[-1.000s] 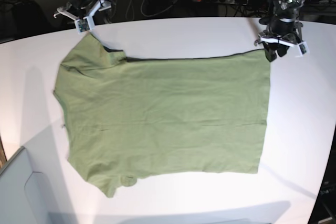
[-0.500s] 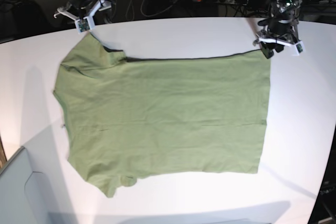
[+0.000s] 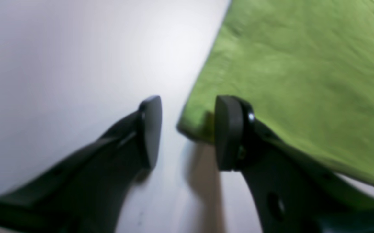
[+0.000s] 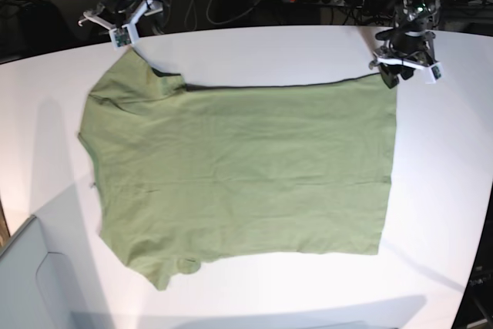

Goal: Fold the T-shirt properly
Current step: 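Close both grippers on the shirt's shoulder corners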

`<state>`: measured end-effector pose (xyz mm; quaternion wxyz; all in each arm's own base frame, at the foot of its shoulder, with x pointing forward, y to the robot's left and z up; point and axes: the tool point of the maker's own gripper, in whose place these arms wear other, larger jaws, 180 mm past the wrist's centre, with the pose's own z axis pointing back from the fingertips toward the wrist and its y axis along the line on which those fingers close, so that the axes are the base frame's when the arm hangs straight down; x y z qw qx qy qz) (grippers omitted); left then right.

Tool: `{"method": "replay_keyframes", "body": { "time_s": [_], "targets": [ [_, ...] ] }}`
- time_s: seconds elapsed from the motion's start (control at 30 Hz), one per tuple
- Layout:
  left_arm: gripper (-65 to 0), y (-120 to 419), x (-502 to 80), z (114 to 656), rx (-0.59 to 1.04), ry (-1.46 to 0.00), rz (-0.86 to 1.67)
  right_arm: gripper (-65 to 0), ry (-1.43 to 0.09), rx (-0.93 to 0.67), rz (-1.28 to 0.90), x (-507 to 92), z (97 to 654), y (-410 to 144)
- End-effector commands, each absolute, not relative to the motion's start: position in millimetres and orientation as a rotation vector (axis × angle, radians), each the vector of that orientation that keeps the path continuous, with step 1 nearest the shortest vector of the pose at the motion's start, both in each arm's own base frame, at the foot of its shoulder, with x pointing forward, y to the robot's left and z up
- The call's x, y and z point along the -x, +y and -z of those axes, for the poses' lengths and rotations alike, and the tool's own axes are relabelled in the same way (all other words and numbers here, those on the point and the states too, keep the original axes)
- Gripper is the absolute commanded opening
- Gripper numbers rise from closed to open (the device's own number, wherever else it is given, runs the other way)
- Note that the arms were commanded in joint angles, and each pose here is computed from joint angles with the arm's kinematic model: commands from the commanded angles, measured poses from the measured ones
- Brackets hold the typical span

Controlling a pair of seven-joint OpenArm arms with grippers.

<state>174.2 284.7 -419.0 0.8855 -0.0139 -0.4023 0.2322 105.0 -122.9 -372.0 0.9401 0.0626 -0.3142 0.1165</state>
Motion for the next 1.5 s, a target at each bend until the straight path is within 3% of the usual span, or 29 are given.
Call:
{"method": "replay_keyframes", "body": {
  "time_s": [0.0, 0.17, 0.33, 0.57, 0.8, 1.47],
  "targets": [
    [-40.8, 282, -169, 422, 0.035, -0.811, -0.479, -33.6, -0.666, -0.137, -0.254, -107, 365, -121],
    [-50.8, 280, -170, 422, 0.043, -0.811, -0.481, -33.6, -0.666, -0.136, -0.255, -107, 365, -121],
    [-65.0, 280, -170, 422, 0.043, -0.81, -0.479, -33.7, -0.671, -0.136, -0.255, -108, 365, -121],
    [-65.0, 280, -171, 419, 0.04, -0.818, -0.478, -33.0, -0.727, -0.126, -0.259, -129, 358, -122],
    [-65.0, 281, -169, 419, 0.037, -0.815, -0.478, -25.6, -0.78, -0.067, -0.239, -151, 352, -141],
    [-65.0, 281, -169, 419, 0.038, -0.817, -0.481, -25.8, -0.639, -0.04, -0.16, -148, 419, -171]
  ]
}}
